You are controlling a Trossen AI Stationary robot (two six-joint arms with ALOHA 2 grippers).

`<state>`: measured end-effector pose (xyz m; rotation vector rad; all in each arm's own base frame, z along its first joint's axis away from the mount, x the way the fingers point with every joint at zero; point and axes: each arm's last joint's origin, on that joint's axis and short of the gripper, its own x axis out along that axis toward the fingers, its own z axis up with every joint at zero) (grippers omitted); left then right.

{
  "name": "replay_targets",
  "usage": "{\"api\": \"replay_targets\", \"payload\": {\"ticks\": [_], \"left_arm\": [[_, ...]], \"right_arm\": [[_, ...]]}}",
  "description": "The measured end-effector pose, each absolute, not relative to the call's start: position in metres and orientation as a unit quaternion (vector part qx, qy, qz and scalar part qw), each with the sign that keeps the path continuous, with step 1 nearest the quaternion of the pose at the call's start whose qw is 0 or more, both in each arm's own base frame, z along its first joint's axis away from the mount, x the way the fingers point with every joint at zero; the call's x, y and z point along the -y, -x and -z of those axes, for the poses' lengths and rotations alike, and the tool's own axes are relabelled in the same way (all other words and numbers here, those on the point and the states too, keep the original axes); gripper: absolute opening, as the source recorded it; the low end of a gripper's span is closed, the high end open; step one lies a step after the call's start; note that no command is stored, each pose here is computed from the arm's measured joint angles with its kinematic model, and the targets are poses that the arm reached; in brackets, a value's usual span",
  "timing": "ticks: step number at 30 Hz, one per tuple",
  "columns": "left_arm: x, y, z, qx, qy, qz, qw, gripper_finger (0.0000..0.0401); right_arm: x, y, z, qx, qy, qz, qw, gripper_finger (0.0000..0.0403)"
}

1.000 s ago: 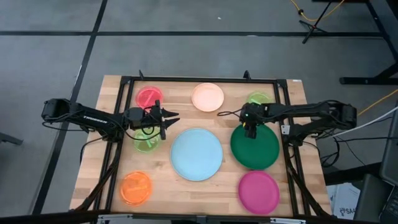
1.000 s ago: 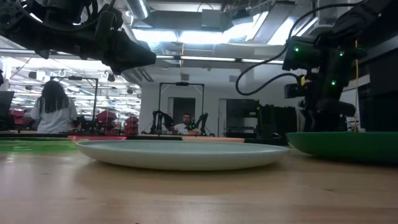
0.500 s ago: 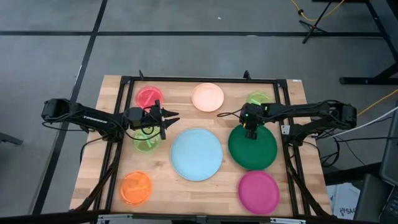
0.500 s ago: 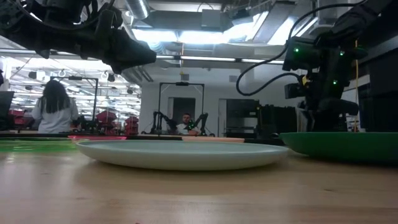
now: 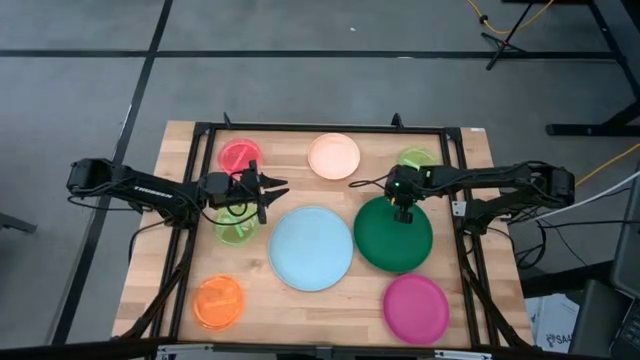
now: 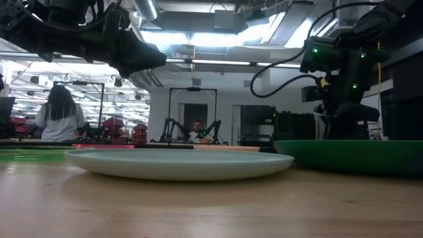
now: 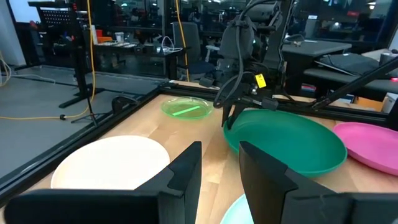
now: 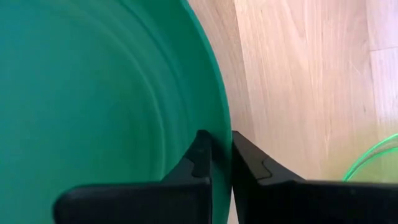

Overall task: Stack plastic plates
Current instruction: Stack the green plate on top of the blue plate

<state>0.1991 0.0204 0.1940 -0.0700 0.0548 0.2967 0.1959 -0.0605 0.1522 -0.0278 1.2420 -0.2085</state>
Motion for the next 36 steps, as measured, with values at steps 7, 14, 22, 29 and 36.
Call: {"api": "replay_targets", "payload": {"ticks": [7,14,22,29,36], "left_arm": [[-0.02,-0.199,-0.195,-0.022,0.035,-0.147,0.988,0.0101],[-0.02,-0.199,-0.195,-0.021,0.036,-0.146,0.988,0.0101],[-0.02,-0.199,-0.195,-0.018,0.053,-0.147,0.988,0.0101],[-0.02,-0.199,-0.195,-0.018,0.058,-0.147,0.987,0.0101],[-0.02,-0.199,-0.195,-0.017,0.058,-0.147,0.987,0.0101]], "right_arm": [[0.061,-0.196,-0.176,-0.569,0.019,0.103,0.816,0.0015],[0.062,-0.201,-0.212,-0.535,0.023,0.108,0.837,0.0007],[0.061,-0.216,-0.238,-0.454,-0.005,0.044,0.89,0.0001],[0.061,-0.223,-0.243,-0.411,-0.037,0.024,0.91,0.0001],[0.062,-0.231,-0.249,-0.362,-0.092,0.028,0.927,0.0001]]}}
